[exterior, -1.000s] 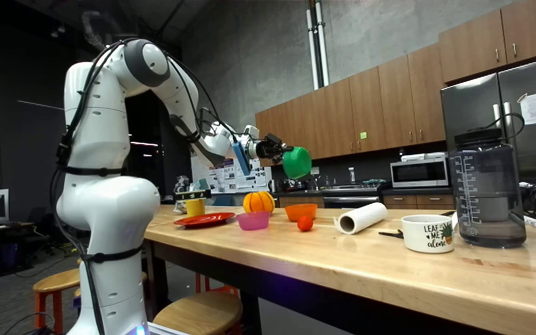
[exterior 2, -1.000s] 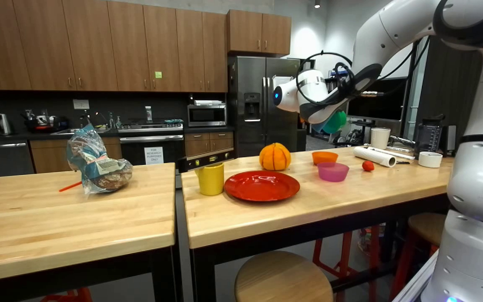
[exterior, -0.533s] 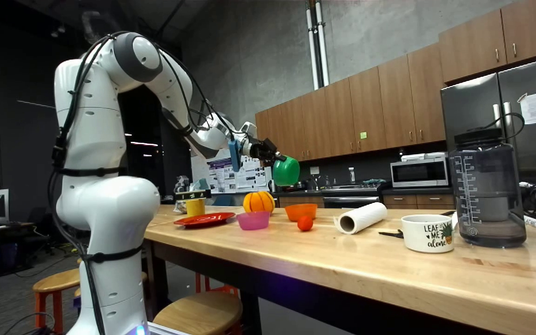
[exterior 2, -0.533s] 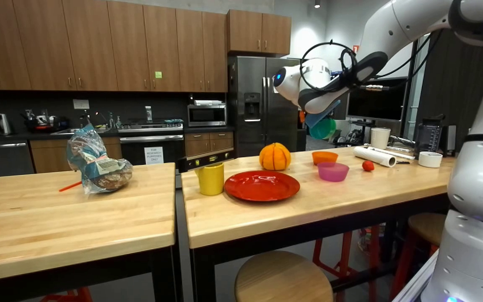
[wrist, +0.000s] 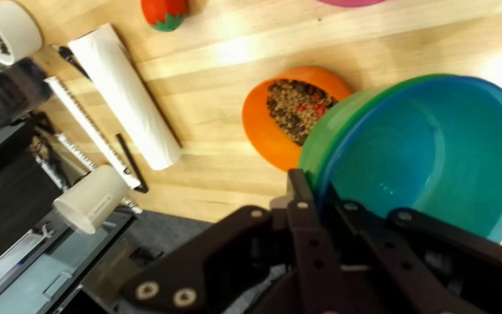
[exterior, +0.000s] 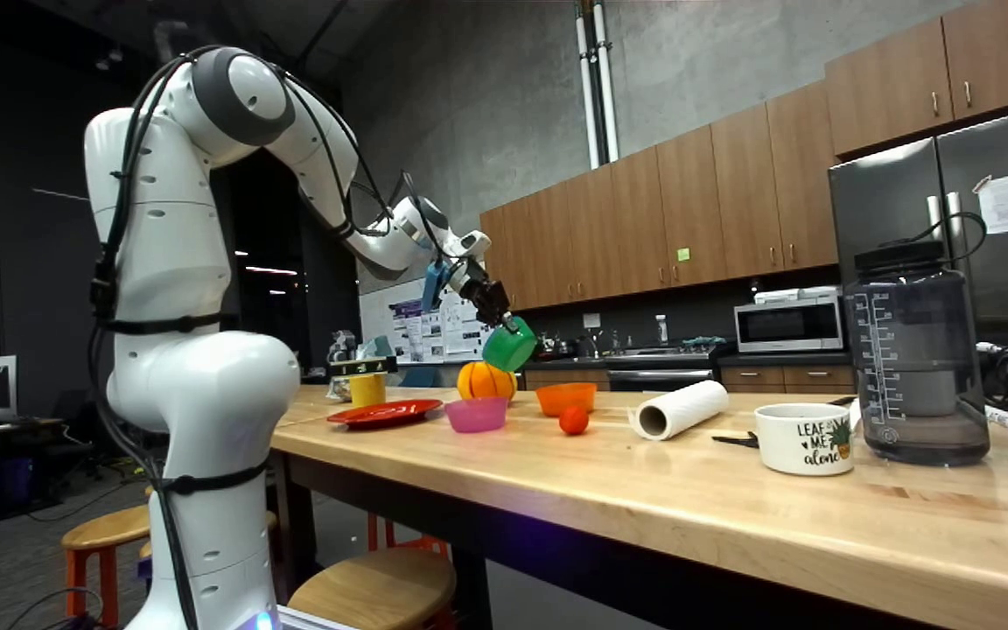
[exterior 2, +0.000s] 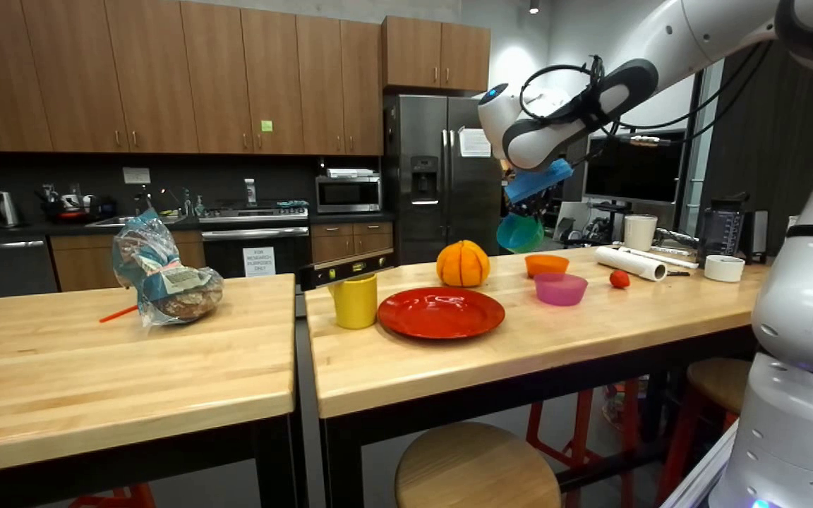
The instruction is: Pour the contents in the green bowl into the orange bowl
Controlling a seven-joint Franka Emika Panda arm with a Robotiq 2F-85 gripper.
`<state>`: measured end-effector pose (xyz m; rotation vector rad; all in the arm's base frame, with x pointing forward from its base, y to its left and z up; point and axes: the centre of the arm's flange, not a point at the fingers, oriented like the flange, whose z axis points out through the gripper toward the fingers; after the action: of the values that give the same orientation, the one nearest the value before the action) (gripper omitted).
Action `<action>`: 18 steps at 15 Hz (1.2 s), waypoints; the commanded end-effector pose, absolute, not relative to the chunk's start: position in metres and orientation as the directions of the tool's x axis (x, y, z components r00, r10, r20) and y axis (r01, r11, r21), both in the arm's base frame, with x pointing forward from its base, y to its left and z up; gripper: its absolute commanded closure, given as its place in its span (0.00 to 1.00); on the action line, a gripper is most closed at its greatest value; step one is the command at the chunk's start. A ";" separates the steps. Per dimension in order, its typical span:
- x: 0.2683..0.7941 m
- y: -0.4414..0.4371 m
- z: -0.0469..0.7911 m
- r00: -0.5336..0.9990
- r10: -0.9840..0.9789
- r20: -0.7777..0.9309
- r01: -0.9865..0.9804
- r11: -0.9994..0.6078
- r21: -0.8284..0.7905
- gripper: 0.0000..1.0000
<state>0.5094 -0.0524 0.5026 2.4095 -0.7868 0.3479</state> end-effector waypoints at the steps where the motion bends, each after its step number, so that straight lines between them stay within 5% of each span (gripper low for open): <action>1: 0.500 -0.064 0.497 0.817 -0.487 0.309 -0.572 -0.755 0.322 0.98; 8: 0.494 -0.082 0.473 0.830 -0.537 0.153 -0.554 -0.826 0.103 0.98; 18: 0.486 -0.100 0.434 0.808 -0.589 0.023 -0.589 -0.808 0.009 0.98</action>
<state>0.4888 -0.0947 0.4413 2.9408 -0.9539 0.0361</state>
